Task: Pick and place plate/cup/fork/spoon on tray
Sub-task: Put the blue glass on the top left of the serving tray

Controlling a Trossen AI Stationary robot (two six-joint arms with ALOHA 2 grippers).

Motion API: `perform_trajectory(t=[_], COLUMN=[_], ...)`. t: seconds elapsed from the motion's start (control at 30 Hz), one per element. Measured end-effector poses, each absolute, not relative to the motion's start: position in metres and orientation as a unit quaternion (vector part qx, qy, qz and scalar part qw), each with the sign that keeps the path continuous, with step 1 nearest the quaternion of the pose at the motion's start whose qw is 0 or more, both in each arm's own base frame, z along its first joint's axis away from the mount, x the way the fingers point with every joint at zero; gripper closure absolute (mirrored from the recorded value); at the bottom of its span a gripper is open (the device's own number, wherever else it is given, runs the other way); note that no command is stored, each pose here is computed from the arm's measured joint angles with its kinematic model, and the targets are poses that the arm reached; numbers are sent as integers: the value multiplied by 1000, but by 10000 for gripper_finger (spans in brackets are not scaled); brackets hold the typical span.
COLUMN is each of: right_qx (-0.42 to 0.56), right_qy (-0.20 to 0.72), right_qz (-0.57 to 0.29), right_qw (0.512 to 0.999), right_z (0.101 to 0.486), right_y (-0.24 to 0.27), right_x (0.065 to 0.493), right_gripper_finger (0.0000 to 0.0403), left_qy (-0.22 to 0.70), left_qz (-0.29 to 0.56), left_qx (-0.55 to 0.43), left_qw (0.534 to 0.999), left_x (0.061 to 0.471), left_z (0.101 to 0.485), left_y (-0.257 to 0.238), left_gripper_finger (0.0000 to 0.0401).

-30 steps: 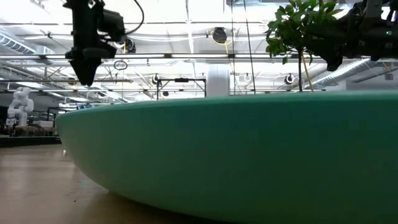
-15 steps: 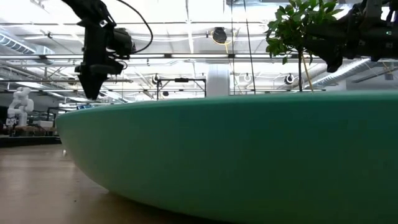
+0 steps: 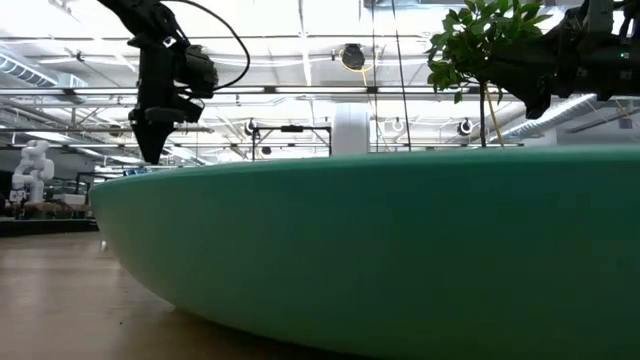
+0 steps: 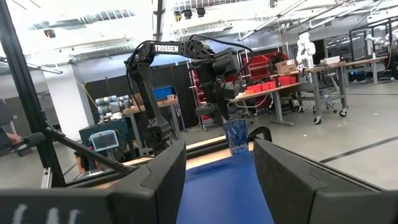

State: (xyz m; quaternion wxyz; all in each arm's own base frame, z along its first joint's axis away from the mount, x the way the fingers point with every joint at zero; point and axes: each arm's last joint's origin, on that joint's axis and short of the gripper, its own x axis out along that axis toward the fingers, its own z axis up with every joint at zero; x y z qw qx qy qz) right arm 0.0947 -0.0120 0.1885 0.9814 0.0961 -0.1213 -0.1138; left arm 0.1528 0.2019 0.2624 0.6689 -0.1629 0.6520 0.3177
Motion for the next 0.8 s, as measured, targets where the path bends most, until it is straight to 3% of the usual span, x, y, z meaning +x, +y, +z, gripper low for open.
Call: perform_trajectory(t=[0.8], right_qx=[103], right_qy=[-122], right_qz=[-112], right_qw=[981], right_z=[188], right_y=[-12], right_x=[95], right_gripper_finger=[220], left_qy=[647], left_qz=[291], left_qx=[-179], left_qw=[681], left_x=[143], left_z=[259], left_y=[212], left_gripper_finger=[190])
